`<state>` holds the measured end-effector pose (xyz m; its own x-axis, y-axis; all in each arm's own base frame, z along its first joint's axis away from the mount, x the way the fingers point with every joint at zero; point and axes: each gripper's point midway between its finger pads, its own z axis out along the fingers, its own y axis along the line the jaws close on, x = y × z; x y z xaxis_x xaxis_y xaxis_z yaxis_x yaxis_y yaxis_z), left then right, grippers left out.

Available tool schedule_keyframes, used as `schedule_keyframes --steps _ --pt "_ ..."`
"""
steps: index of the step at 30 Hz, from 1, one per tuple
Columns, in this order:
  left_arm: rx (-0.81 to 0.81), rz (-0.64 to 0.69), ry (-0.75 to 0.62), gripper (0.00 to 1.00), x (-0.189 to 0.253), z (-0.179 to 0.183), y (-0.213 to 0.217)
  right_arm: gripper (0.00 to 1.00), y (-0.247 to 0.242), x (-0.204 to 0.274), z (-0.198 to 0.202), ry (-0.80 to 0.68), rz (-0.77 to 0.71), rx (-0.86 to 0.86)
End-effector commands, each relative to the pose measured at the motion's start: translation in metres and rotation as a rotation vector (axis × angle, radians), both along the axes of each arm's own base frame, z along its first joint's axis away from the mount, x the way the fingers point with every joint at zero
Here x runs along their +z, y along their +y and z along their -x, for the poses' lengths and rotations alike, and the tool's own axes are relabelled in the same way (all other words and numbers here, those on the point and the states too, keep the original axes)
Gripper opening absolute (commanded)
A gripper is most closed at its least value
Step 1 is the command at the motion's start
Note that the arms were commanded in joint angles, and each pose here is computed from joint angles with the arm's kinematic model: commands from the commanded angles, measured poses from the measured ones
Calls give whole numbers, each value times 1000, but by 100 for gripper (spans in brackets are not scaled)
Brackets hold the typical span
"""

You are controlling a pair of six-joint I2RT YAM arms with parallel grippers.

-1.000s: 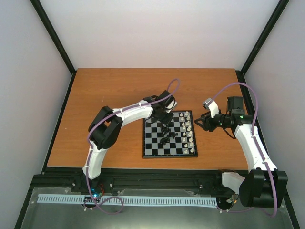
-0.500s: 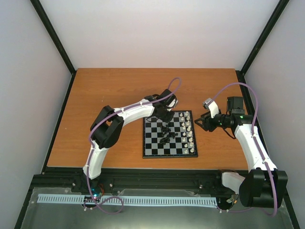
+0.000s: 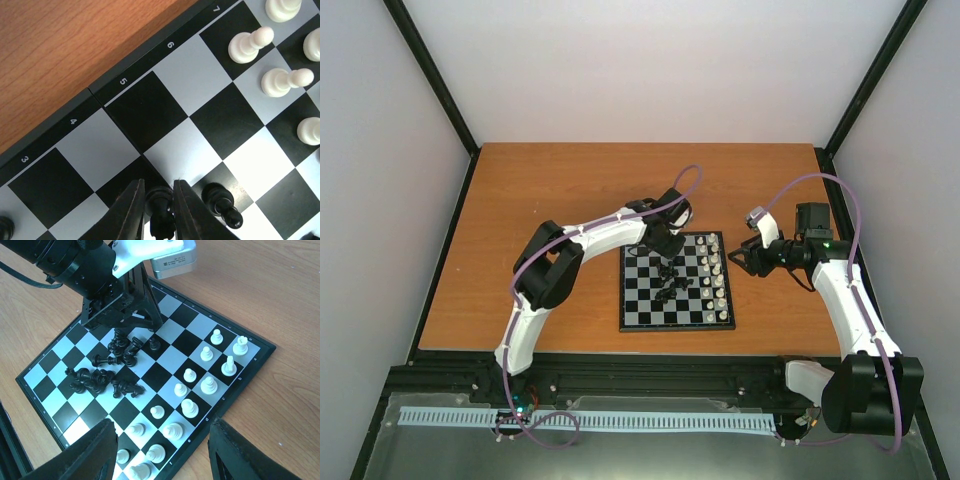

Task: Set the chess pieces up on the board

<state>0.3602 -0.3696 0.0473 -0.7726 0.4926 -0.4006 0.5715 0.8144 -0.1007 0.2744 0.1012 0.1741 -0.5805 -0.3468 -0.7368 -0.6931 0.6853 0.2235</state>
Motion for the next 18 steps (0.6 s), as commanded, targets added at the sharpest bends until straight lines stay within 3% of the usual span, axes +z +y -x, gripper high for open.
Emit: schedule_keyframes --steps 1,10,18 --pt "1 -4 -20 17 11 -4 -3 50 5 10 -2 -32 -7 29" --pt "37 17 -139 12 67 -10 11 50 5 10 -2 -31 -9 31" --pt "139 69 -199 11 104 -20 55 50 6 11 -1 -28 -16 40"
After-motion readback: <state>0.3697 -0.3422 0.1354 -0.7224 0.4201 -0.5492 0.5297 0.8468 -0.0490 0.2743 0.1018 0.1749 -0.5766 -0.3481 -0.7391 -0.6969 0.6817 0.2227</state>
